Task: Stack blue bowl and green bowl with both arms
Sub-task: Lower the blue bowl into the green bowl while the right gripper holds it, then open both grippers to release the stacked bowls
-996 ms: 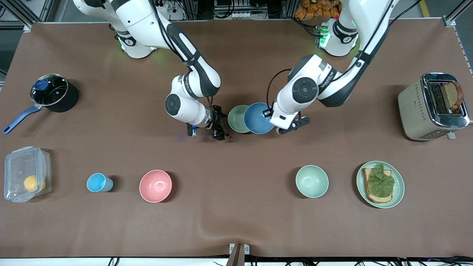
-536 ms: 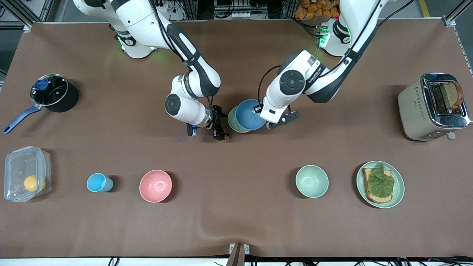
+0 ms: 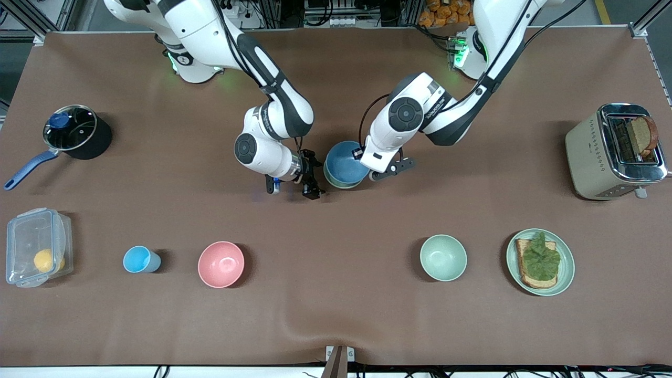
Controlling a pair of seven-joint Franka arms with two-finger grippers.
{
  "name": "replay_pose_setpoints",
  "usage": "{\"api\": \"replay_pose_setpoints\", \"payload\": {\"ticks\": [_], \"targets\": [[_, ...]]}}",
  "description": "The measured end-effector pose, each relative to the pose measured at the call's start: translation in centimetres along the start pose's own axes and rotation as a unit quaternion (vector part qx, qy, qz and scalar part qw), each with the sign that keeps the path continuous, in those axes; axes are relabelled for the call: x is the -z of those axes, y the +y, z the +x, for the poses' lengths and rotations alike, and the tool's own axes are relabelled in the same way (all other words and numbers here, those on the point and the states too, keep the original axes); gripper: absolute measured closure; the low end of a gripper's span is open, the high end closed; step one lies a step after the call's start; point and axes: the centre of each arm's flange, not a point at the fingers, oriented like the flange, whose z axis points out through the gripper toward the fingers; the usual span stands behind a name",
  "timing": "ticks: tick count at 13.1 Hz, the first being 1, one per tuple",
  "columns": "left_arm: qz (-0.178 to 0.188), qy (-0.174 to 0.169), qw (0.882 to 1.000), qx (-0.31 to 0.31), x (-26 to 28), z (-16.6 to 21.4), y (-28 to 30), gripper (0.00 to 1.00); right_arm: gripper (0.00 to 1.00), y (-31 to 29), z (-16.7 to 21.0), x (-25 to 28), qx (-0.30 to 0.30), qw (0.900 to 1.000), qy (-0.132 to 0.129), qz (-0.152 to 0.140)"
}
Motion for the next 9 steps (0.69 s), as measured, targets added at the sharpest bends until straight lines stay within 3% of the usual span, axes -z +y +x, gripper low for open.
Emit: {"api": "replay_pose_setpoints", "payload": {"ticks": [9], "targets": [[-0.006,-0.001,1.000,-0.013,-3.0,0.0,0.5,0.95,0.00,0.0,0.0,0.0,0.000,1.000,0.000,0.000]]}}
